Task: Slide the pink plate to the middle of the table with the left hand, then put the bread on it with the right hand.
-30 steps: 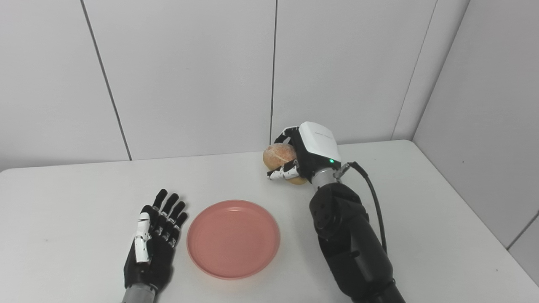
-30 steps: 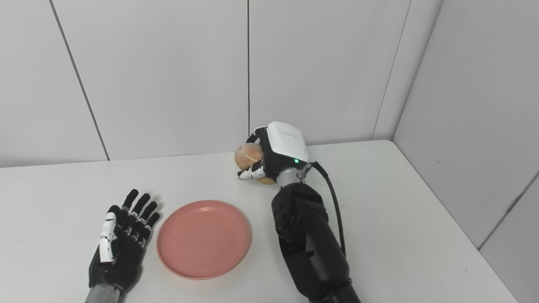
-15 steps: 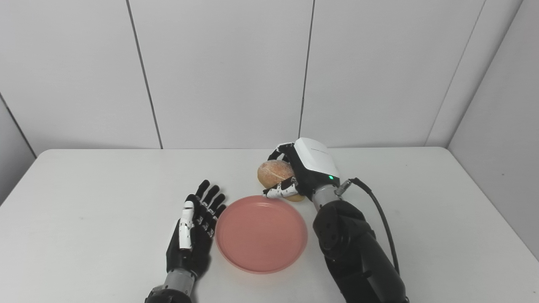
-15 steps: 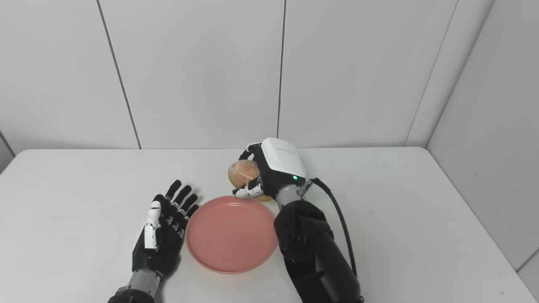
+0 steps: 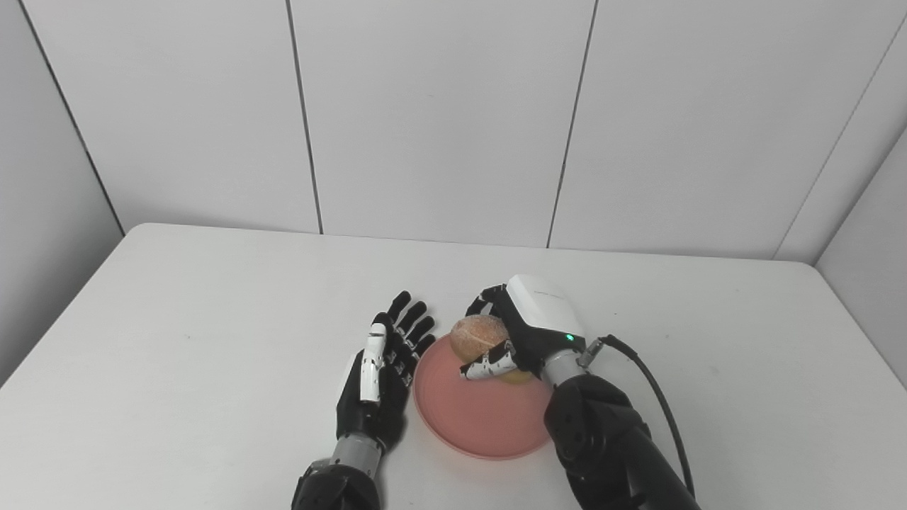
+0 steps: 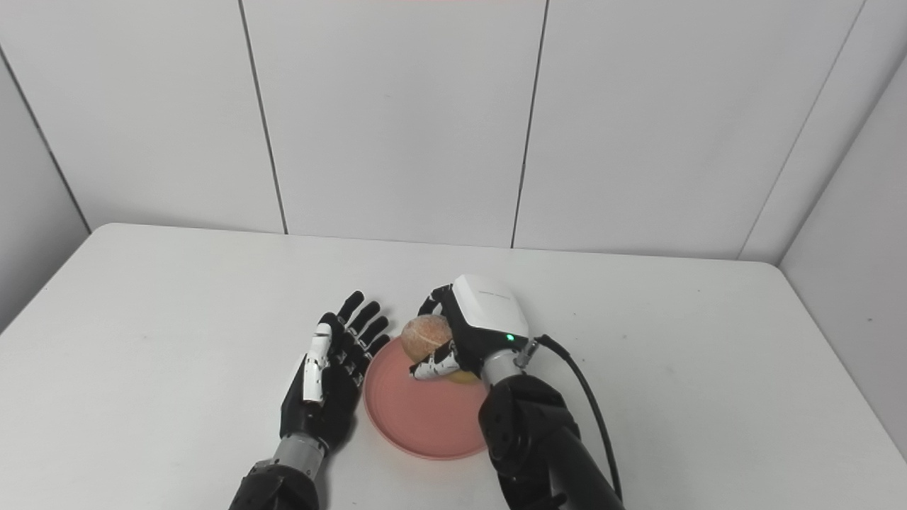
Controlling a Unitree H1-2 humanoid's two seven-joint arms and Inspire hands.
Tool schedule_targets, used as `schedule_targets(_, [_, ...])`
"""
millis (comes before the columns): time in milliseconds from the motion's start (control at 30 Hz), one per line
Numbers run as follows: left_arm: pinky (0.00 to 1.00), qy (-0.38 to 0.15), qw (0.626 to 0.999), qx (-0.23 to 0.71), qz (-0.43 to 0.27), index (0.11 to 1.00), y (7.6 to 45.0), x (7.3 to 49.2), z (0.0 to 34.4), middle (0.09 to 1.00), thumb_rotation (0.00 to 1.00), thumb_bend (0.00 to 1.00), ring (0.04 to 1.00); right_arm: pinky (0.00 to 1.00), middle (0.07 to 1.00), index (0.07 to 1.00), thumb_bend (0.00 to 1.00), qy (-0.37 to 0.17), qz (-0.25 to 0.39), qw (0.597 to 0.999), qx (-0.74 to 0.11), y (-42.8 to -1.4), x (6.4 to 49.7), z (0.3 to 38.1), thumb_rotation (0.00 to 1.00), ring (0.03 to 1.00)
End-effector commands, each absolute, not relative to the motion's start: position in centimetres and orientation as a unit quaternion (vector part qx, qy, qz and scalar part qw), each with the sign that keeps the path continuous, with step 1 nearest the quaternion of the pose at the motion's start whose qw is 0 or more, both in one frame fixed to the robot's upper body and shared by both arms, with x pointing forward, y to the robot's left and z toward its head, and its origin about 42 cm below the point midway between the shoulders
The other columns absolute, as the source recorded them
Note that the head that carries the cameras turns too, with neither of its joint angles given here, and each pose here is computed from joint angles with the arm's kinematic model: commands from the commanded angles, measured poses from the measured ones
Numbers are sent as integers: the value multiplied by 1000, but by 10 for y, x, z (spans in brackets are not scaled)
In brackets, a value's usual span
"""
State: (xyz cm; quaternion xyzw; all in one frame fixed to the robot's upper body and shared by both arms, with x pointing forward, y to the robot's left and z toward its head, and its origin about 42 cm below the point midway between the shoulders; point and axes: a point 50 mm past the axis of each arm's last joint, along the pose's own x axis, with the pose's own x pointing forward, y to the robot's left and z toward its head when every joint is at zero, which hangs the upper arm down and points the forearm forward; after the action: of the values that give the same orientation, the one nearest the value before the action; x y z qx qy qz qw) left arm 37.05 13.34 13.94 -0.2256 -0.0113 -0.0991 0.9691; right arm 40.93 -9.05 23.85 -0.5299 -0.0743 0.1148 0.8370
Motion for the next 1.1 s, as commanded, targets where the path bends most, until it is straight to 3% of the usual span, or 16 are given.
schedule_targets(0, [919,43,970,-223,-83,909,129,360,115,915,1000,390,904,202,399,524,520,-108,113,830,-535,-89,412,251,0,292])
schedule_targets(100, [915,43,971,-221,-83,906,127,360,116,910,1000,390,901,208,399,523,521,-103,123,828,-537,-89,410,242,0,297])
schedule_targets(233, [906,44,971,-222,-80,902,127,361,116,904,1000,397,894,194,472,487,530,-98,130,827,-538,-89,407,233,0,279])
schedule_targets(767, [901,41,973,-215,-78,896,127,361,118,900,1000,402,892,194,476,487,529,-85,138,821,-547,-95,407,217,4,287])
schedule_targets(800, [901,41,972,-216,-79,897,127,360,118,900,1000,401,893,226,453,515,524,-79,144,818,-551,-95,406,218,9,331])
schedule_targets(833, [896,41,972,-217,-79,898,127,360,119,901,1000,398,896,272,525,623,681,-69,151,815,-556,-95,406,219,240,398])
schedule_targets(867, [894,41,972,-216,-81,900,127,360,119,904,1000,397,900,296,574,704,764,-60,157,812,-559,-95,406,220,365,437])
schedule_targets(900, [896,41,972,-217,-82,903,127,360,119,907,1000,396,906,273,567,766,823,-52,161,810,-562,-95,405,221,438,412])
schedule_targets(967, [900,43,972,-218,-82,905,128,360,120,910,1000,398,910,253,557,815,876,-42,164,807,-565,-95,404,222,502,392])
schedule_targets(1033, [904,43,972,-218,-82,907,128,360,120,914,1000,397,913,583,815,874,938,-33,167,806,-567,-96,405,223,581,728])
schedule_targets(1067, [904,43,971,-219,-82,907,128,360,119,914,1000,397,913,604,830,878,942,-29,169,803,-571,-97,405,223,585,748])
